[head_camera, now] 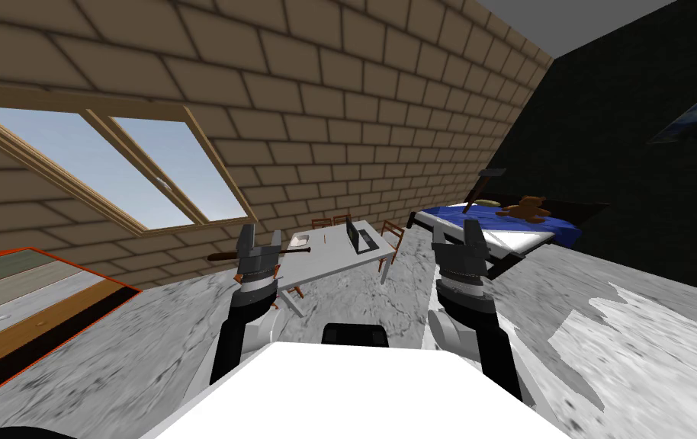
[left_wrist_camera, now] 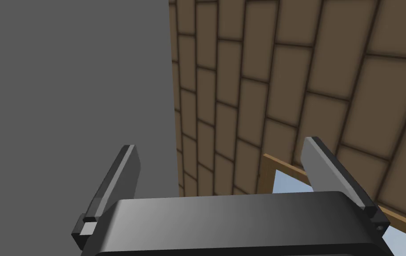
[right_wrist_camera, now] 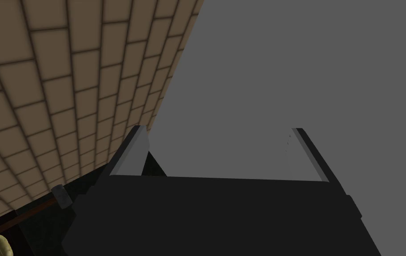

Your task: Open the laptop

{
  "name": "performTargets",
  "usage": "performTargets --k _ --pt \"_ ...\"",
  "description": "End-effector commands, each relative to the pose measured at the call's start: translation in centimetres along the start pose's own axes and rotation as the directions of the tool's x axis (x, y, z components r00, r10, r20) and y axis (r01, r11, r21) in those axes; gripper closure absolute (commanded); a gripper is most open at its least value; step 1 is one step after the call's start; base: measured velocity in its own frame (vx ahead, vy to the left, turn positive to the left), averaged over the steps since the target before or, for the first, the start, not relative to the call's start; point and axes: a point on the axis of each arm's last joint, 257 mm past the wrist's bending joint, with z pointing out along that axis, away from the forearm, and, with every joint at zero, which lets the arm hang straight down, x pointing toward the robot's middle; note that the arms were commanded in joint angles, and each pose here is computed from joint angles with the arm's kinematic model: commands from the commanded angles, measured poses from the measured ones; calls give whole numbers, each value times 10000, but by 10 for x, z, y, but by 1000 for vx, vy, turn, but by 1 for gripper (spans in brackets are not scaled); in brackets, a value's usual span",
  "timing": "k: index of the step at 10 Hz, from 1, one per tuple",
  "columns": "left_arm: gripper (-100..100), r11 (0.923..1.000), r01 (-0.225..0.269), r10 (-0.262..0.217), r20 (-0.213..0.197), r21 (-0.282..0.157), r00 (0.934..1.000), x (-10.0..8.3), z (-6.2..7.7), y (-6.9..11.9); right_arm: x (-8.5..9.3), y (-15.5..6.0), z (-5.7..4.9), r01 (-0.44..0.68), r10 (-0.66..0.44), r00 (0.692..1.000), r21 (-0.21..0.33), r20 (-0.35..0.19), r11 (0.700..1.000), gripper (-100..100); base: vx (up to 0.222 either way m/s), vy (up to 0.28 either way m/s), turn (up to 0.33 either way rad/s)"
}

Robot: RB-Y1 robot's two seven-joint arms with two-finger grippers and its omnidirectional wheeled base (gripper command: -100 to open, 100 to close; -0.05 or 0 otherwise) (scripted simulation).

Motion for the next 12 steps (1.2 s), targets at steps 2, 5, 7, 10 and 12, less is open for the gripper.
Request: performTargets --k 2,5,7,10,12 --pt "0 10000 0 0 0 1 10000 0 0 0 0 0 0 0 0 10000 -1 0 10000 0 0 0 0" --pt "0 10000 0 0 0 3 10000 0 0 0 0 0 0 0 0 10000 -3 0 10000 0 0 0 0" --pt "0 10000 0 0 0 4 10000 0 0 0 0 0 0 0 0 10000 -4 0 10000 0 0 0 0" --pt "0 10000 0 0 0 4 10000 0 0 0 5 -4 0 208 -205 9991 74 -370 9998 -100 3 5 4" --pt "0 10000 1 -1 0 -2 10000 0 0 0 13 -13 -2 646 -621 9936 233 -947 9976 -100 5 35 28"
